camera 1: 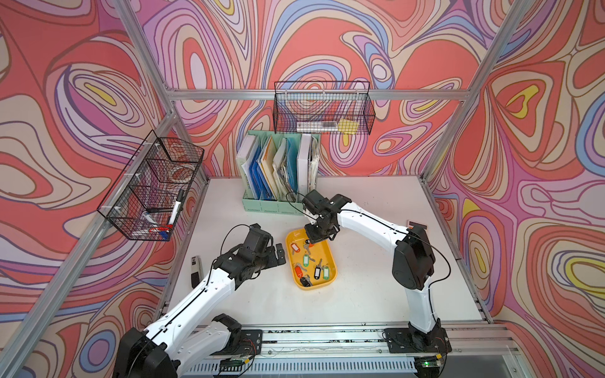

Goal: Take the keys out of the storage box
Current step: Pick up the key from the storage box, then place the key at the center of the board.

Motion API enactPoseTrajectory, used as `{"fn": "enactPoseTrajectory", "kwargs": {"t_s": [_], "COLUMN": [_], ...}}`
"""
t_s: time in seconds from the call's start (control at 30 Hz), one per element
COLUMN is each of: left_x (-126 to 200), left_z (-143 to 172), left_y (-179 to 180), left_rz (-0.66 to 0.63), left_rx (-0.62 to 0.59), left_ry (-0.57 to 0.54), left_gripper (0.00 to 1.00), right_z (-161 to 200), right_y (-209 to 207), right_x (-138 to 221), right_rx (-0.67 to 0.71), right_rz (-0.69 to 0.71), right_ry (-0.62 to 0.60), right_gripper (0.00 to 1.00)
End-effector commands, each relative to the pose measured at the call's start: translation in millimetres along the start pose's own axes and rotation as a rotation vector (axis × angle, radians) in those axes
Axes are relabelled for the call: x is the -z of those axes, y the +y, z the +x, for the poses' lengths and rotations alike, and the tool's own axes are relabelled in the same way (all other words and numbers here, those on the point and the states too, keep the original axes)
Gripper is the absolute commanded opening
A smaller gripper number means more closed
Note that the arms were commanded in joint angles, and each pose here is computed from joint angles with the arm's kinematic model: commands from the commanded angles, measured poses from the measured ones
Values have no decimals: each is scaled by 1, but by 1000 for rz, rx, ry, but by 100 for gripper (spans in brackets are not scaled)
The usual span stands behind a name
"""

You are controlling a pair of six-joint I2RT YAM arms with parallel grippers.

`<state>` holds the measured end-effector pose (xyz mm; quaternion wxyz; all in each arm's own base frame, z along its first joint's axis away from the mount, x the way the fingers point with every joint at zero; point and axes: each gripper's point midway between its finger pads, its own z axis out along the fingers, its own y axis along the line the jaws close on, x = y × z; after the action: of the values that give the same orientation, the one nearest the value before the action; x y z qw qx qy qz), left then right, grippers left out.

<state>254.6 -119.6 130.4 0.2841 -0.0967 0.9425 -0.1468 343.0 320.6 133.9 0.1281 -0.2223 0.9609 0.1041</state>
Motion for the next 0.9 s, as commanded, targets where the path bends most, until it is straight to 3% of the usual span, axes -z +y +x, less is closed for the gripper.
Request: {"fn": "enactPoseTrajectory", "kwargs": {"t_s": [0.0, 0.17, 0.4, 0.87], "left_x": [9, 11, 10, 5], "left_z": [-11, -15, -13, -9], "left_y": [-10, -16, -22, -33], "left_rz": [35, 53, 69, 109], "left_rx": [-33, -54, -75, -101], "left_ry": [-22, -20, 9, 74], "left_gripper": [99, 98, 96, 91], "right_z": [-18, -27, -32, -51], "right_y": [-31, -87, -156, -197], "right_x": [39, 48, 20, -49], "right_rx": [-21, -91, -169, -244], "right_rz": [69, 159, 276, 307], "right_ry": [-85, -107, -80, -85], "right_gripper": [0, 0, 0, 0]}}
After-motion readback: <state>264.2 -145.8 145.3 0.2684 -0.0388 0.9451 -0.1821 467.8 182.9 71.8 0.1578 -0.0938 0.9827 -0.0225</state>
